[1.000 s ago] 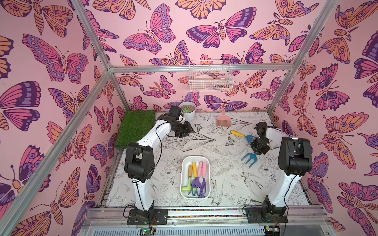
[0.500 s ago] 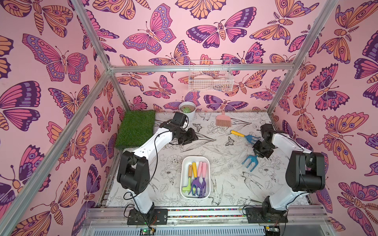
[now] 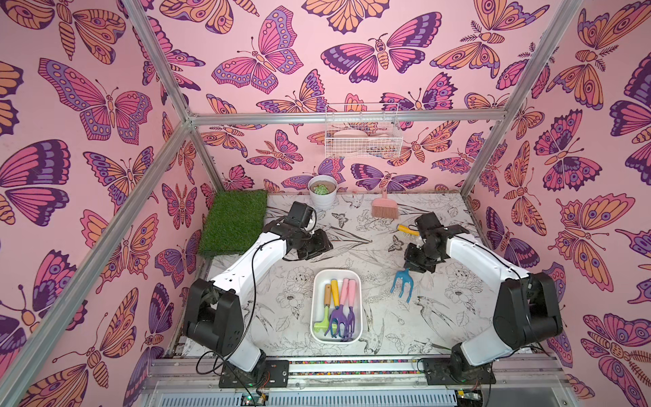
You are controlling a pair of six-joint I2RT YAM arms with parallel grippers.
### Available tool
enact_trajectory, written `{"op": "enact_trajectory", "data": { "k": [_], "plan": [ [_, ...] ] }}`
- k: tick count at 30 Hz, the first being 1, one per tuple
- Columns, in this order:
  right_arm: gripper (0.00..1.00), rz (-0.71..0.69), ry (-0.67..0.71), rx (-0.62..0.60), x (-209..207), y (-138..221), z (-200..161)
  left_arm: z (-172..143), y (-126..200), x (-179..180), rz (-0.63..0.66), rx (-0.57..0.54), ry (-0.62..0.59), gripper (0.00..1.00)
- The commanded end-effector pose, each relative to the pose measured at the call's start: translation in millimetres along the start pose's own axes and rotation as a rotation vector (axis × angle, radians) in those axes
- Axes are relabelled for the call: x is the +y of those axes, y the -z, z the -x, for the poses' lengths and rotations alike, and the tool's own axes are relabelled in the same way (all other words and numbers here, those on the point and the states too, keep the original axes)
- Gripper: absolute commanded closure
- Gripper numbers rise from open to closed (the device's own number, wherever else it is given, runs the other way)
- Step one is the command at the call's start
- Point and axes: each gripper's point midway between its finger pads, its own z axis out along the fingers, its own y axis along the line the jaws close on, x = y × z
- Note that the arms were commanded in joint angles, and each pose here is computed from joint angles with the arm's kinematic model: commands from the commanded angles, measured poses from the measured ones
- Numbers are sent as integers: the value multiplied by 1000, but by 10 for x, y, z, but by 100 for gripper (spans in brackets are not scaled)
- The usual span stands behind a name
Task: Put the rake into the storage box
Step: Place the rake in the storage box.
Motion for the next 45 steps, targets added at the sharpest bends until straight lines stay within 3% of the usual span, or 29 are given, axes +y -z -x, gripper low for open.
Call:
{"op": "enact_trajectory", "data": {
  "k": [1, 13, 25, 34, 45],
  "plan": [
    [97, 61, 65, 0, 354, 169, -120, -61, 111, 161, 40, -11, 18, 49],
    [92, 204, 150, 95, 1235, 203, -593, -240, 489, 593, 94, -63, 93, 49],
    [93, 305, 152, 179, 1979, -34, -1187, -444, 776, 633, 77, -112, 104, 49],
    [93, 287, 179, 237, 2090, -267, -1537, -642, 906, 689, 63, -133, 119, 49],
    [91, 275, 150, 281, 1977, -400, -1778, -668, 968, 653, 48, -140, 105, 48]
  ]
}}
